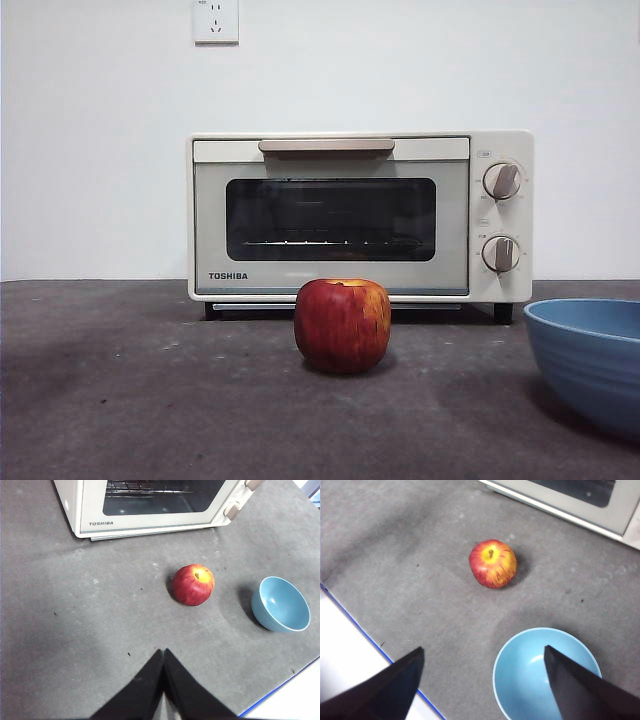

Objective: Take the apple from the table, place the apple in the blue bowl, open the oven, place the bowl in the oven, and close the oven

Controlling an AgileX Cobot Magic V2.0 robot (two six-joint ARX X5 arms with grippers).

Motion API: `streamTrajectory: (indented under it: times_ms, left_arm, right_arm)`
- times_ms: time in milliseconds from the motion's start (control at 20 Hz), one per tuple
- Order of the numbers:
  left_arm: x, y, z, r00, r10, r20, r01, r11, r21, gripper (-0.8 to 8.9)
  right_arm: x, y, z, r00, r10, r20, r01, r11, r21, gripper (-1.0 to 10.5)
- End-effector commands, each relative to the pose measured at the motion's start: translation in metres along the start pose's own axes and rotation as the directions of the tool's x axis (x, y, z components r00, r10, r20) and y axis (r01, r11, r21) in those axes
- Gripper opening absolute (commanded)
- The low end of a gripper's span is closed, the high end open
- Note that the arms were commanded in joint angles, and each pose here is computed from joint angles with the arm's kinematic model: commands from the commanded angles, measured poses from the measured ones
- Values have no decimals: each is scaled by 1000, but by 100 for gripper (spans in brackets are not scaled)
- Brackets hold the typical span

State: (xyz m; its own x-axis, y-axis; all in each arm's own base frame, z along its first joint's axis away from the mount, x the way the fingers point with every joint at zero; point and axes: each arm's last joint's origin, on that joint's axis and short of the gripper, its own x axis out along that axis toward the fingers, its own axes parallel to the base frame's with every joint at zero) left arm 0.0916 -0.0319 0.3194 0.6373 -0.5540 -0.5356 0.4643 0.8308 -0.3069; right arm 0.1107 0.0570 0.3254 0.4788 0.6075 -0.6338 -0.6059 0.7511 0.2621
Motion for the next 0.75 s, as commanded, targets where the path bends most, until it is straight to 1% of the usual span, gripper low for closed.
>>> streamTrajectory:
  times_ms: [50, 250, 450, 650, 750]
  left_arm:
    - [-2, -2, 5, 1000, -6, 17, 5, 1000, 29, 7]
    - [-2, -2, 5, 1000, -6, 17, 5, 1000, 29, 7]
    - [-2, -2, 5, 1000, -6, 20, 5, 1000, 30, 7]
    - [-2, -2, 5, 1000, -5, 20, 5, 1000, 30, 7]
    - [-2, -2, 5, 1000, -6, 20, 5, 1000, 30, 7]
  right_arm:
    - [4, -1, 7, 1000, 4, -2, -4, 1000, 24, 408]
    - [20, -4, 15, 999, 18, -33, -17, 1000, 23, 411]
    - [47, -2, 30, 997, 64, -34, -63, 998, 18, 427]
    - [87, 2, 46, 994, 103, -31, -102, 995, 19, 428]
    - [113, 6, 57, 994, 84, -69, -84, 996, 5, 435]
